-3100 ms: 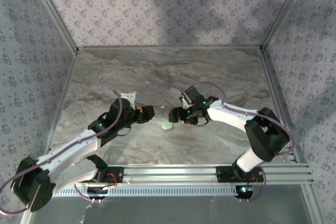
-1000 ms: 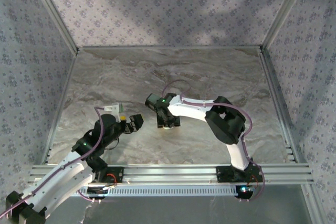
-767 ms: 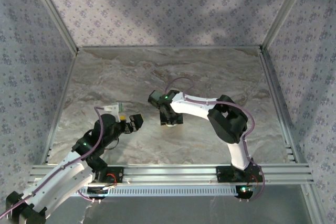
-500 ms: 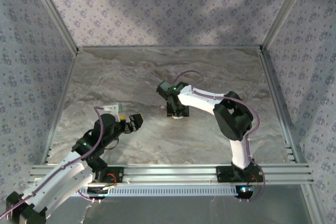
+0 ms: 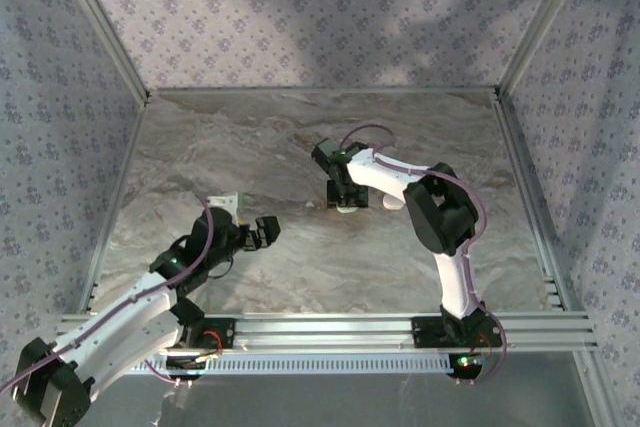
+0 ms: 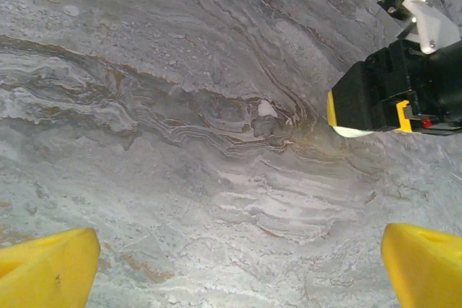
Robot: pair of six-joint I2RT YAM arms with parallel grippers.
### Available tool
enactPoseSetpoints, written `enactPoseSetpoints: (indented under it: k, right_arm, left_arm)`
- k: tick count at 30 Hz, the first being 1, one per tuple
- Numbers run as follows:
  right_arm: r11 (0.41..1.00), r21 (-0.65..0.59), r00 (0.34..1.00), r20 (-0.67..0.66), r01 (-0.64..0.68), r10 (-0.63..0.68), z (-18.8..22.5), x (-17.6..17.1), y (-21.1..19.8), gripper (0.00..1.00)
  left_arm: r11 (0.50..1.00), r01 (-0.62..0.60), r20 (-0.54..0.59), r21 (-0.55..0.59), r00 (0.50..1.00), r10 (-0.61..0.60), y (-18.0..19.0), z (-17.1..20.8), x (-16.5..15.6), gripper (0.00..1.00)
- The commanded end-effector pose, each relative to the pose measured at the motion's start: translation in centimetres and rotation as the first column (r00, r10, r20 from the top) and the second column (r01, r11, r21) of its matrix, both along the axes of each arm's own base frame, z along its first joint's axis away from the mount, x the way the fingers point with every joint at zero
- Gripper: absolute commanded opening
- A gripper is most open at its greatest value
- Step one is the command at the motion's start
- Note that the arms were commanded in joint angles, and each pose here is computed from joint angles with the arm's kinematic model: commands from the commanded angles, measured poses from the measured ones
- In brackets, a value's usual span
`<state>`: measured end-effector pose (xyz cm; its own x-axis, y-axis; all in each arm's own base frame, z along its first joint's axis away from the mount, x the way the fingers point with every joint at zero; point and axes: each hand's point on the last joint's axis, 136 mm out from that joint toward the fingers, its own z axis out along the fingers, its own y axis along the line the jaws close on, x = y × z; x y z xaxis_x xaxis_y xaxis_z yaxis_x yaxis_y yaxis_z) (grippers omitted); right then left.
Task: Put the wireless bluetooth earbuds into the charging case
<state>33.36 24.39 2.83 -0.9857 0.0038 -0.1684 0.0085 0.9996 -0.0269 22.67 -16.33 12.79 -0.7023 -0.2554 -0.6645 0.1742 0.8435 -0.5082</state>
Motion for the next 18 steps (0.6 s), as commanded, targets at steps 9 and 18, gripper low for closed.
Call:
enactPoseSetpoints:
  k: [9, 18]
  right_arm:
    - [0.998, 0.059, 1.000, -0.004, -0.027, 0.027, 0.3, 0.2, 0.3, 0.77]
    - [0.988, 0.152, 0.998, 0.051, -0.039, 0.032, 2.7, -0.3, 0.4, 0.90]
  left_arm:
    - [0.997, 0.052, 0.056, -0.058, 0.997, -0.049, -2.3, 3.1, 1.8, 1.00]
    - [0.996, 0.061, 0.065, -0.066, 0.996, -0.057, -2.9, 4.0, 2.3, 1.00]
